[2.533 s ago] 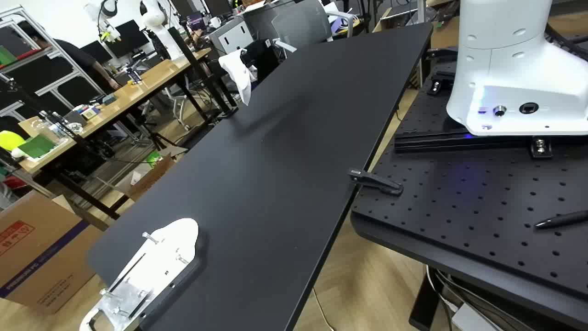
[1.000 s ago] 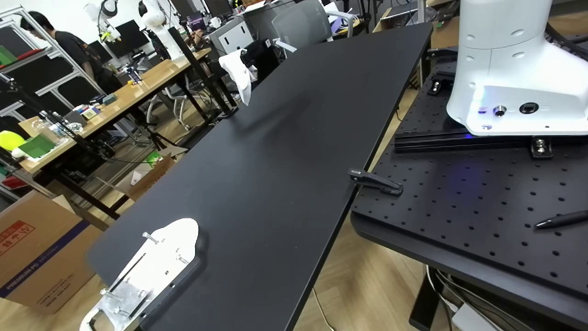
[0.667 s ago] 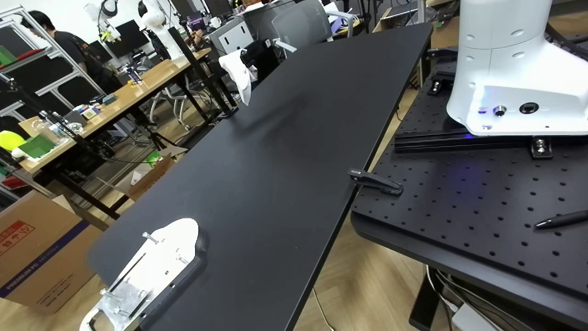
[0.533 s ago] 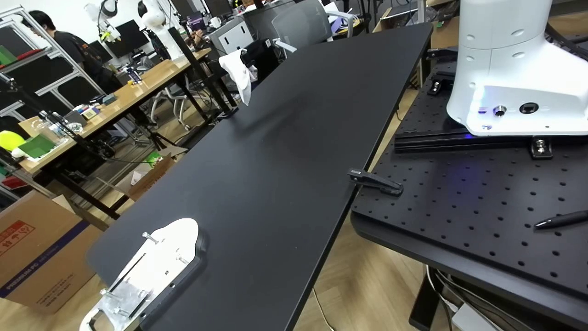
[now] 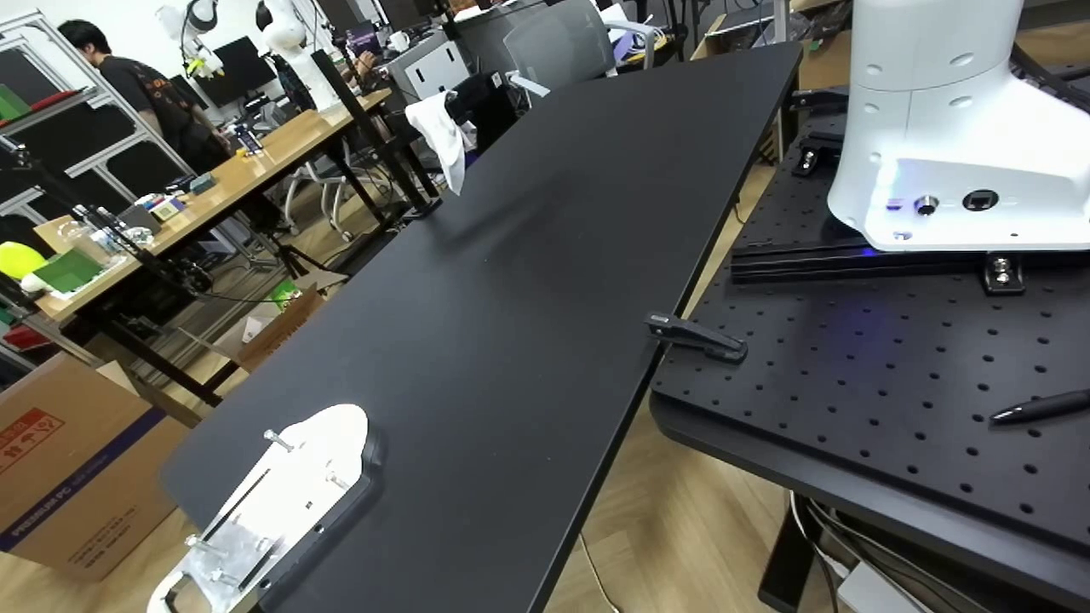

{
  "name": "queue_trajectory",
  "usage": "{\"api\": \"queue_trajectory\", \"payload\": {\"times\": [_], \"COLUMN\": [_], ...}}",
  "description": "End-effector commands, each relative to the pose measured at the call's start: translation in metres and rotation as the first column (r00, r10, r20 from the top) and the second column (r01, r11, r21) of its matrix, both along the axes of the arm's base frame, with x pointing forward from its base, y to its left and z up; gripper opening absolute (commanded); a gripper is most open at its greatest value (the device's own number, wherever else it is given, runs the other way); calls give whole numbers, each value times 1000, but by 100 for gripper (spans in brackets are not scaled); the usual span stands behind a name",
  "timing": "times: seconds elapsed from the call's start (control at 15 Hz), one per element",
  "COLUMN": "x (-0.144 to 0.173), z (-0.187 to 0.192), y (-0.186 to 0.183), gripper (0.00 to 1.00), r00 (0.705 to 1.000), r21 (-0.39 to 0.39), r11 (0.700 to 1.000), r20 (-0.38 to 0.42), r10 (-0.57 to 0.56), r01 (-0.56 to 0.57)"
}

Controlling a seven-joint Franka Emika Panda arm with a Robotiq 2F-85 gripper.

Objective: Put the towel on the table

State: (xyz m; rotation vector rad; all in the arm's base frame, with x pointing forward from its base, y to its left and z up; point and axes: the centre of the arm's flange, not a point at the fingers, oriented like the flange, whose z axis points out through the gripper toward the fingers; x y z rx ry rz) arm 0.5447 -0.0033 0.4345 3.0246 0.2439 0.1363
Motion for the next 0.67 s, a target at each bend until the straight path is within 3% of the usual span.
{"api": "queue_trajectory", "payload": {"times": [0.0, 0.33, 0.6], "x": [0, 31, 58], "z": [1, -15, -30], "y": [0, 15, 29], "gripper": [100, 100, 100], "r00": [1000, 996, 985], "r21": [0, 47, 55], "r11": [1000, 995, 989], "r20": [2, 28, 94], "r10": [-1, -85, -145], "r01": [1, 84, 141]}}
